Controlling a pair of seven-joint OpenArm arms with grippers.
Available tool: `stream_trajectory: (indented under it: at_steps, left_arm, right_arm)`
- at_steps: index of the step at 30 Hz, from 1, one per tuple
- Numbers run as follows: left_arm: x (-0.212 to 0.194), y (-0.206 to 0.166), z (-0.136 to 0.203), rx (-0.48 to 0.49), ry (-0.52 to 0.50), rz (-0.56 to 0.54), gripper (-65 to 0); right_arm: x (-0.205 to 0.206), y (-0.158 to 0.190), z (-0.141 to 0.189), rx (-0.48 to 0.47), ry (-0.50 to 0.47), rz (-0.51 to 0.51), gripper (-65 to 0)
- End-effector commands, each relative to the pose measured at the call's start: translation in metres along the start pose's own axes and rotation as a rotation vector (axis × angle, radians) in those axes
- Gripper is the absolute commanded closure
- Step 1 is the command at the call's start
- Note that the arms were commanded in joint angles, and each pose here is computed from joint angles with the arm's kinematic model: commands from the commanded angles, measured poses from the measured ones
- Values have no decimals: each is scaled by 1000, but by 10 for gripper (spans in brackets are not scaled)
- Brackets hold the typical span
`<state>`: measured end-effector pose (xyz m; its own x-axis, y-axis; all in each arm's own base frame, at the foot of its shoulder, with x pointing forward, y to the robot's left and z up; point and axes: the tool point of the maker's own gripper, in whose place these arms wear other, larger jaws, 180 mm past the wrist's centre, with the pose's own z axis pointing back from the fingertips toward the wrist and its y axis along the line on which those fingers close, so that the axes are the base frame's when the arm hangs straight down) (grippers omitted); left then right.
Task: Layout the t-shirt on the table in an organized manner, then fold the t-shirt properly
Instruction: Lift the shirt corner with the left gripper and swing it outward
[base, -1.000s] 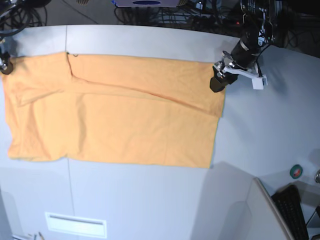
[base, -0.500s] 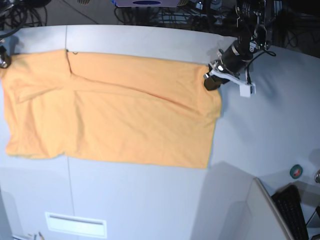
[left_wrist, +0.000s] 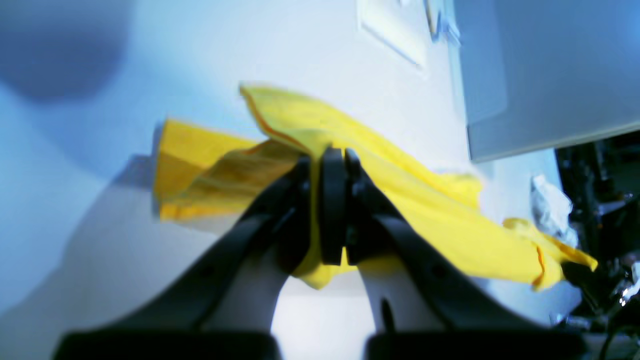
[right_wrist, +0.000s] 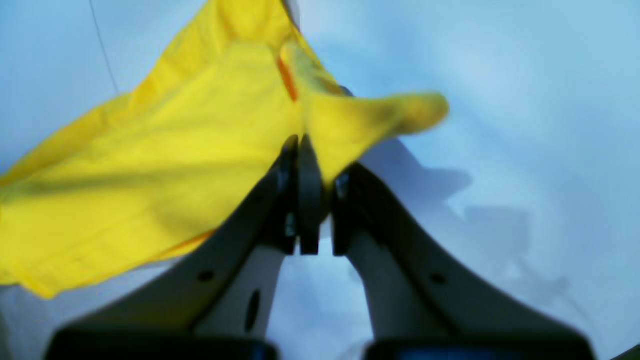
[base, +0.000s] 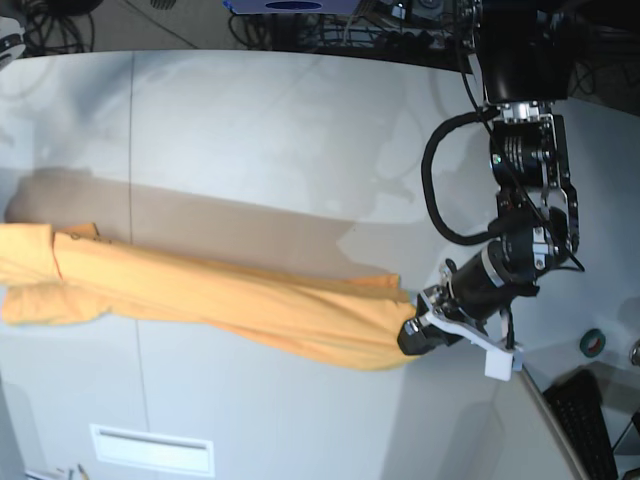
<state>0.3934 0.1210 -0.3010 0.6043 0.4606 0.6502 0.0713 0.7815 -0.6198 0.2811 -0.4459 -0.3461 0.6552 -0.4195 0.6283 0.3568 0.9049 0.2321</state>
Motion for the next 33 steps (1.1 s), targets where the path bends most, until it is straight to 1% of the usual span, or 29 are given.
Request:
stream_trajectory:
  at_steps: [1,4,9,14,18,20,22,27,30,33]
  left_arm:
    - [30,-8,-1,-17,-71,-23,0]
    - [55,-13,-12,-29,-92,-18,0]
    - [98,-27,-25,-56,-136,-18,0]
    - [141,-46,-32,-88,-184,-21,0]
    - [166,-55,-37,-104,-203,-14,0]
    - [180,-65,-39,-120,-219,-14,0]
    - [199,-78,-38,-140,-239,-18,0]
    - [252,-114,-26,-195,-316,-41,0]
    - [280,-134,-15,-230,-380,-51,0]
    - [286,-151,-13,-263,-393,-55,0]
  right_arm:
    - [35,4,8,2,-85,35,0]
    - [55,27,2,37,-101,80,0]
    - [101,53,1,53,-186,28,0]
    - [147,85,3,81,-299,70,0]
    - [175,97,12,86,-360,78,0]
    - [191,103,19,90,-404,75,0]
    - [208,115,24,102,-447,95,0]
    - [252,128,53,110,-545,125,0]
    - [276,126,77,102,-605,130,0]
    - [288,120,93,85,-641,133,0]
